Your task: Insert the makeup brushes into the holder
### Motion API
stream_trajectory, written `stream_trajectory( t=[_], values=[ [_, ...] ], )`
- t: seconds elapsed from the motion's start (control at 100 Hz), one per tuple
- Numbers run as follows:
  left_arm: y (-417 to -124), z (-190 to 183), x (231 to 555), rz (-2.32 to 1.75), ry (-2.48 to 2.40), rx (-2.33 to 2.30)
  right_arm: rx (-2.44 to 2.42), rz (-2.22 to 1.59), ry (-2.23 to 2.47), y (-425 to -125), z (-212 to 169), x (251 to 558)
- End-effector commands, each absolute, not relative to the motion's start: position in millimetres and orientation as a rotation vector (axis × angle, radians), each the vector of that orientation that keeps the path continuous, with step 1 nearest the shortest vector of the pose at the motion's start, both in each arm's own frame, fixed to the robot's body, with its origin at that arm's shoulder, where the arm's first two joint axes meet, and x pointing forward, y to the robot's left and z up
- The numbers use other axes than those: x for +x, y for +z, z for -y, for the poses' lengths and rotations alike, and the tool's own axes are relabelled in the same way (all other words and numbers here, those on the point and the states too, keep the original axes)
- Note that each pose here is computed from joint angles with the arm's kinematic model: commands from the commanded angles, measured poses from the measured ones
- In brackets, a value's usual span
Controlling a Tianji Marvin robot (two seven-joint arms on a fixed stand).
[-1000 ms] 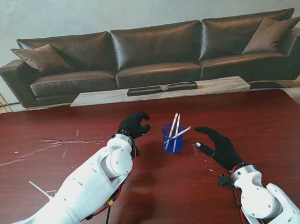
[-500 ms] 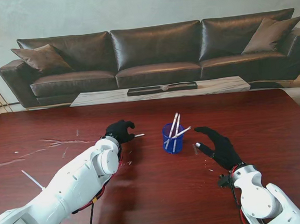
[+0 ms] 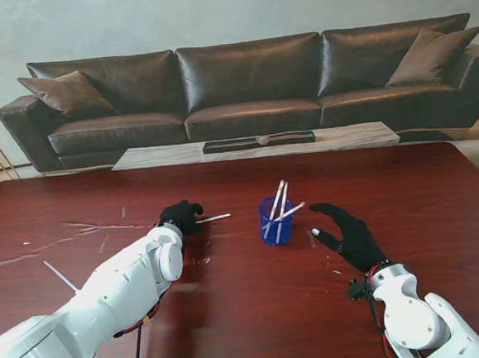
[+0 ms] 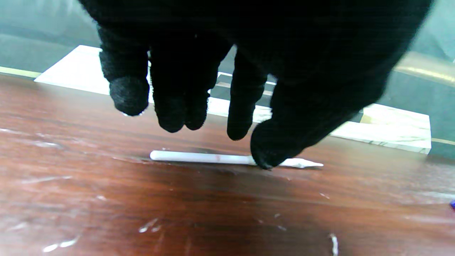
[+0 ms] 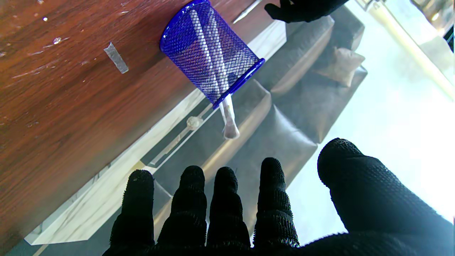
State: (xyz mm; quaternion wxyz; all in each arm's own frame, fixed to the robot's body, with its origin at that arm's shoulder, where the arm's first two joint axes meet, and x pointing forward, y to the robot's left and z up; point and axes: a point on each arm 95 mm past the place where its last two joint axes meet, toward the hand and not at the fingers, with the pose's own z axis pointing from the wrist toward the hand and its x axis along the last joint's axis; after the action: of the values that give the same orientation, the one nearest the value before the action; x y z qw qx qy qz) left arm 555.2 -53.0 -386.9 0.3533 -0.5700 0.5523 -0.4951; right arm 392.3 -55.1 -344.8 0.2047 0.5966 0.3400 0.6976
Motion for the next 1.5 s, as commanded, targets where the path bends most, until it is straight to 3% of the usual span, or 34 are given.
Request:
stream_trajectory(
  t=[0.0,1.49],
  values=[
    [-380.9,60.5,559.9,-1.420,-1.304,-1.469,1.671,-0.955,1.946,-346.3,52.1,390.6],
    [-394.6,75.5,560.0,-1.503,-1.244,-1.388,1.669,-0.951,1.947,-346.7,53.1,390.8]
  ],
)
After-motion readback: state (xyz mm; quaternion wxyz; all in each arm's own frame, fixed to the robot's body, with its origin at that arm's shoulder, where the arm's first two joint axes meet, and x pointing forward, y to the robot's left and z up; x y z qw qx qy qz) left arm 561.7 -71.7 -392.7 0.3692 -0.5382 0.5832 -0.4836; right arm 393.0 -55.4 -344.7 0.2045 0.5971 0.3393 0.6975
